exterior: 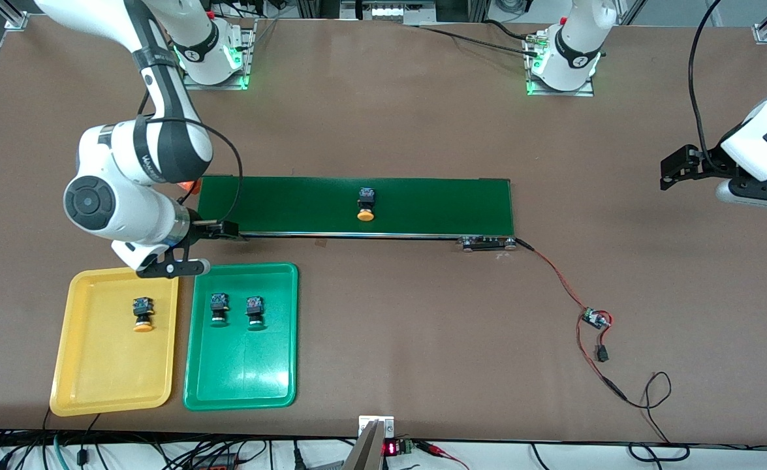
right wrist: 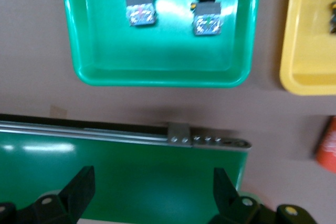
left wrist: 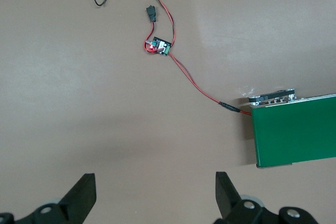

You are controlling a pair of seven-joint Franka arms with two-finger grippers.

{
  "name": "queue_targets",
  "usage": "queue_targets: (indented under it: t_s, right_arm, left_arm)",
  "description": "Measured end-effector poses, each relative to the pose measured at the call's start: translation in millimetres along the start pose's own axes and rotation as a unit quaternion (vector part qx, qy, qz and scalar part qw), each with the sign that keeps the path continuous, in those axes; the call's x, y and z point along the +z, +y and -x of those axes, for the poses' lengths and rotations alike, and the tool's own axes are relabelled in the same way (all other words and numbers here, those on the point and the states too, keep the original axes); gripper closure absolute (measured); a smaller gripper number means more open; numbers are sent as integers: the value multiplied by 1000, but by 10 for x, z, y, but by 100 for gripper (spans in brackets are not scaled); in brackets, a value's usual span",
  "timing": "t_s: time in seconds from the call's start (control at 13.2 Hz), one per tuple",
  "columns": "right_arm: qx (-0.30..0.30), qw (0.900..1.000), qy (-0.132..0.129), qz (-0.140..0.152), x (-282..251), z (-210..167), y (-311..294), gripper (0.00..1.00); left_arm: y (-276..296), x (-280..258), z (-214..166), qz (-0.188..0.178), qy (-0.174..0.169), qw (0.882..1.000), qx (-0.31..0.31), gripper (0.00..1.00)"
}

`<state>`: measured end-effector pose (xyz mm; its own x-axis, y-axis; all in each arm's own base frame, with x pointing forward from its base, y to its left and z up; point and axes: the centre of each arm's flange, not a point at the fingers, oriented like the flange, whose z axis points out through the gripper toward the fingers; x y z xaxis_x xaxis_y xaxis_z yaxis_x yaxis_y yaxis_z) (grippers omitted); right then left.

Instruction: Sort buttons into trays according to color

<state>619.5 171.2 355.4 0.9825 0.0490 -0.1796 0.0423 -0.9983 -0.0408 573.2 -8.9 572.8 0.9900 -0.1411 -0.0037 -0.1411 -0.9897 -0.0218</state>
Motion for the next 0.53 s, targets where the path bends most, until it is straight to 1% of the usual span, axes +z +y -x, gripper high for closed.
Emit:
queue_targets:
  t_s: [0.3, 0.53]
  right_arm:
    - [8, 1000, -8, 1, 74, 232, -432, 0]
    - [16, 1000, -2, -6, 123, 378, -792, 0]
  left_arm:
    - [-1, 6, 3, 0, -1, 1000, 0, 0]
    - [-1, 7, 3, 0, -2, 1000, 0, 0]
